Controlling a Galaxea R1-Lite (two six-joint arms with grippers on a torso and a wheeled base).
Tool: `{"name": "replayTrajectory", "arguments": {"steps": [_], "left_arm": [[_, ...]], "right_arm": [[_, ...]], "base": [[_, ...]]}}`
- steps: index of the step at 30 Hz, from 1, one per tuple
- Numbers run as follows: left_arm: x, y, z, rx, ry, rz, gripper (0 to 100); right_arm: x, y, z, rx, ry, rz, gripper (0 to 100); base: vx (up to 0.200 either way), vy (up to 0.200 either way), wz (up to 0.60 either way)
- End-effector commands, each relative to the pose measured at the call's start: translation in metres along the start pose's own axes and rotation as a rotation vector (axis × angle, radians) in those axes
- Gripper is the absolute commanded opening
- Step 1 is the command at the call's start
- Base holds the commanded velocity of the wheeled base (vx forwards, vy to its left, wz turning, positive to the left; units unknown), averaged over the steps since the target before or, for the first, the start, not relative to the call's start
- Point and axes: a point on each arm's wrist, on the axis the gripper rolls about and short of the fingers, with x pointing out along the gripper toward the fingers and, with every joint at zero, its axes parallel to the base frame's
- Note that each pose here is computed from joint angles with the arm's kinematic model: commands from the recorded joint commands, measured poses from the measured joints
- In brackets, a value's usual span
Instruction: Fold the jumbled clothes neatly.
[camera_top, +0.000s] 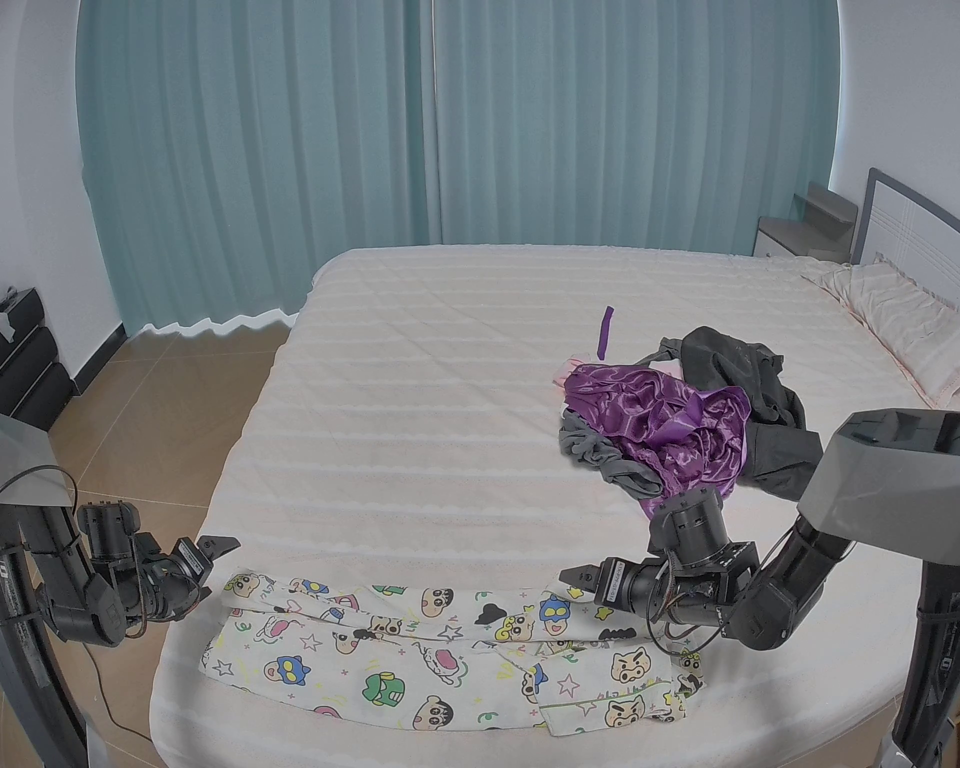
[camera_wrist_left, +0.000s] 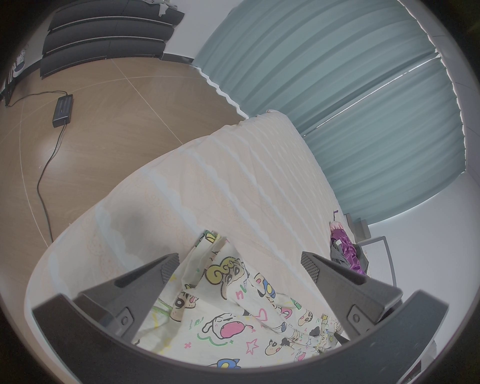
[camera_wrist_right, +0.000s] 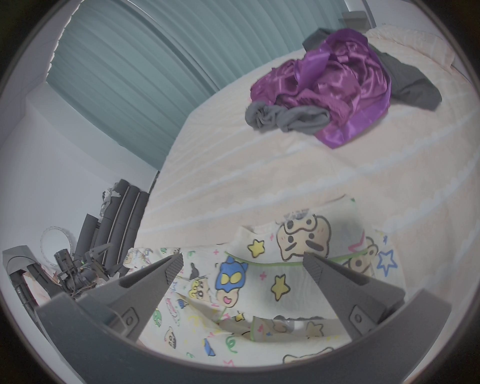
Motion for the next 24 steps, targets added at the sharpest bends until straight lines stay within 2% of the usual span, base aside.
{"name": "replayTrajectory", "arguments": {"steps": [1, 7, 14, 20, 24], "left_arm": [[0.0, 0.0, 0.0, 0.0, -0.002, -0.001, 100], [0.0, 0.0, 0.0, 0.0, -0.001, -0.002, 100], [0.0, 0.0, 0.0, -0.001, 0.002, -0.002, 100], [0.0, 0.0, 0.0, -0.001, 0.002, -0.002, 100], [0.0, 0.0, 0.0, 0.0, 0.0, -0.003, 100]], "right_arm": [[0.017, -0.013, -0.01, 0.016, 0.042, -0.044, 100], [0.009, -0.014, -0.011, 0.041, 0.047, -0.059, 100], [-0.044, -0.01, 0.01, 0.097, -0.048, -0.012, 100], [-0.086, -0.027, 0.011, 0.14, -0.085, -0.038, 100], [-0.091, -0.04, 0.0, 0.232, -0.052, -0.073, 100]], "base": [[0.0, 0.0, 0.0], [0.0, 0.0, 0.0], [0.0, 0.0, 0.0], [0.0, 0.0, 0.0], [0.0, 0.0, 0.0]]}}
